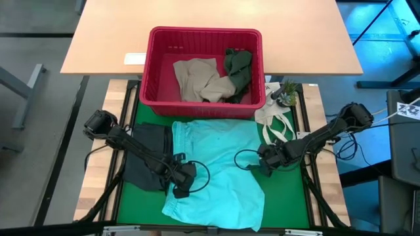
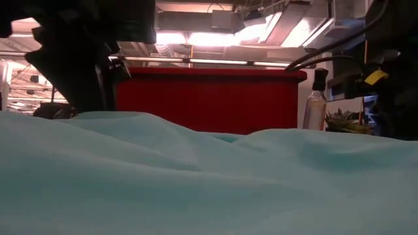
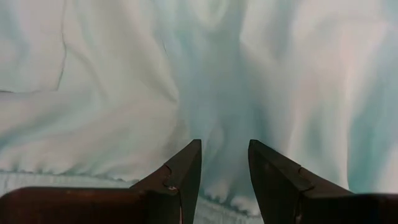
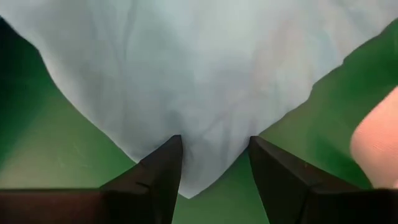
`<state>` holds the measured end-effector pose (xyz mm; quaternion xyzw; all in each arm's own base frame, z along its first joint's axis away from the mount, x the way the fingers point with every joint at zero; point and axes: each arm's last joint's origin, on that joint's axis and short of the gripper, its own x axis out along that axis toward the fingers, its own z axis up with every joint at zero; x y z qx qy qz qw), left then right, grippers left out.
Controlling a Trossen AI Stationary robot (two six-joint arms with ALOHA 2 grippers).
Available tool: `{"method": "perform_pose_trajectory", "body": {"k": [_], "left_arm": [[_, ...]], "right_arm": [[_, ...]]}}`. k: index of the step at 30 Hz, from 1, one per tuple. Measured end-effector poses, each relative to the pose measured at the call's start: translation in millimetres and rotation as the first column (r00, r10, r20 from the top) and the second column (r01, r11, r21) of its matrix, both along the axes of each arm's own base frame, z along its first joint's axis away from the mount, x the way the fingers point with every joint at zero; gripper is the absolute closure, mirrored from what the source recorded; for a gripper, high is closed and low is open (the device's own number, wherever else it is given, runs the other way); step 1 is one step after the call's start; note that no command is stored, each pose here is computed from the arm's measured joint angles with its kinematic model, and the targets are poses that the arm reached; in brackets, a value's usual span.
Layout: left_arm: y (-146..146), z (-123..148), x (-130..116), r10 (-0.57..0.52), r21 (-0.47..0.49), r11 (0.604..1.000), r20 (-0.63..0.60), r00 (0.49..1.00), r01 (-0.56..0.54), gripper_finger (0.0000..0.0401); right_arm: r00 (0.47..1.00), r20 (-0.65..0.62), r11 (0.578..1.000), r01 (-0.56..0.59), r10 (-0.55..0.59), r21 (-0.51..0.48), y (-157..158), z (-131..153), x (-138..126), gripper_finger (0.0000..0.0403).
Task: Fold Laundry from Bin
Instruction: Fold the blue shorts from the red laundry bin
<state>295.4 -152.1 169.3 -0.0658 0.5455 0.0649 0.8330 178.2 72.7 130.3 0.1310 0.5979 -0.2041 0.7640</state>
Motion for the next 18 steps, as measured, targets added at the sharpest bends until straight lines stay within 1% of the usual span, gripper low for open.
{"method": "perform_pose_trajectory", "body": {"k": [7, 10, 13, 15, 18], "left_arm": [[-5, 0, -3, -0.018, 0.001, 1.000, -0.003, 1.000, 0.018, 0.0274], [-5, 0, -3, -0.018, 0.003, 1.000, -0.001, 1.000, 0.018, 0.0274], [-5, 0, -3, -0.015, 0.005, 1.000, 0.000, 1.000, 0.015, 0.0274], [-5, 0, -3, -0.015, 0.005, 1.000, 0.000, 1.000, 0.015, 0.0274], [-5, 0, -3, -0.015, 0.005, 1.000, -0.001, 1.000, 0.015, 0.0274]], "right_arm": [[0.999, -0.032, 1.000, -0.008, 0.007, -0.005, 0, 4, 0, 0.0215], [0.996, -0.085, 0.999, -0.032, 0.029, -0.037, 1, 15, 2, 0.0215], [0.996, -0.090, 0.997, -0.036, 0.029, -0.075, 2, 33, 8, 0.0215], [0.993, -0.118, 0.995, -0.038, 0.027, -0.093, 3, 42, 8, 0.0215], [0.996, -0.082, 0.996, -0.033, 0.027, -0.078, 6, 56, 16, 0.0215]]}}
